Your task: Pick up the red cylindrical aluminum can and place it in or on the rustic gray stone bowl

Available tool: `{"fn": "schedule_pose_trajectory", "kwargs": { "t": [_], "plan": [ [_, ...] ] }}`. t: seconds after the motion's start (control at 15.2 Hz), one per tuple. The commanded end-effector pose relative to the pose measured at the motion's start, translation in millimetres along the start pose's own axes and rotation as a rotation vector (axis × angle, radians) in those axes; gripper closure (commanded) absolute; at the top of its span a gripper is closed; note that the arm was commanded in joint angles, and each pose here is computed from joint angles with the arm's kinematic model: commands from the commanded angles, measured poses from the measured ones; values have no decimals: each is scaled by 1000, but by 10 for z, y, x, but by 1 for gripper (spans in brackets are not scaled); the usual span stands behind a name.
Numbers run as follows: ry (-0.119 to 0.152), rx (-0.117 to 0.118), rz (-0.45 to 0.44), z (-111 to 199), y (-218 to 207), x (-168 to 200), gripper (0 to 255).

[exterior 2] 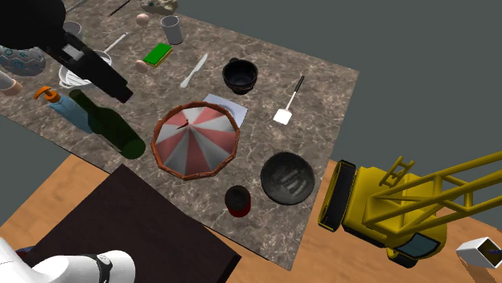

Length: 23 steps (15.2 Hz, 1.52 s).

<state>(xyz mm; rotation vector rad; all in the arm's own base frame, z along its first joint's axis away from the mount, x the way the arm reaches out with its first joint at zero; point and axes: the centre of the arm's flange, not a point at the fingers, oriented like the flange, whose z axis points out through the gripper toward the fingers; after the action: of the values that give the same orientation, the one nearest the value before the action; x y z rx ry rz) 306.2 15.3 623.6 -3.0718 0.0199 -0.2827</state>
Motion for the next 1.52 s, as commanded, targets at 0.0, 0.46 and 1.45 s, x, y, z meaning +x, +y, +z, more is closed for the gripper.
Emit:
{"fn": "schedule_pose_trajectory", "kwargs": {
  "t": [0.0,0.46,1.45],
  "plan": [
    [0,0,0,0,0,0,0],
    [-25,-23,18,815,400,-16,0],
    [-80,-71,58,2525,1314,-144,0]
  ]
}}
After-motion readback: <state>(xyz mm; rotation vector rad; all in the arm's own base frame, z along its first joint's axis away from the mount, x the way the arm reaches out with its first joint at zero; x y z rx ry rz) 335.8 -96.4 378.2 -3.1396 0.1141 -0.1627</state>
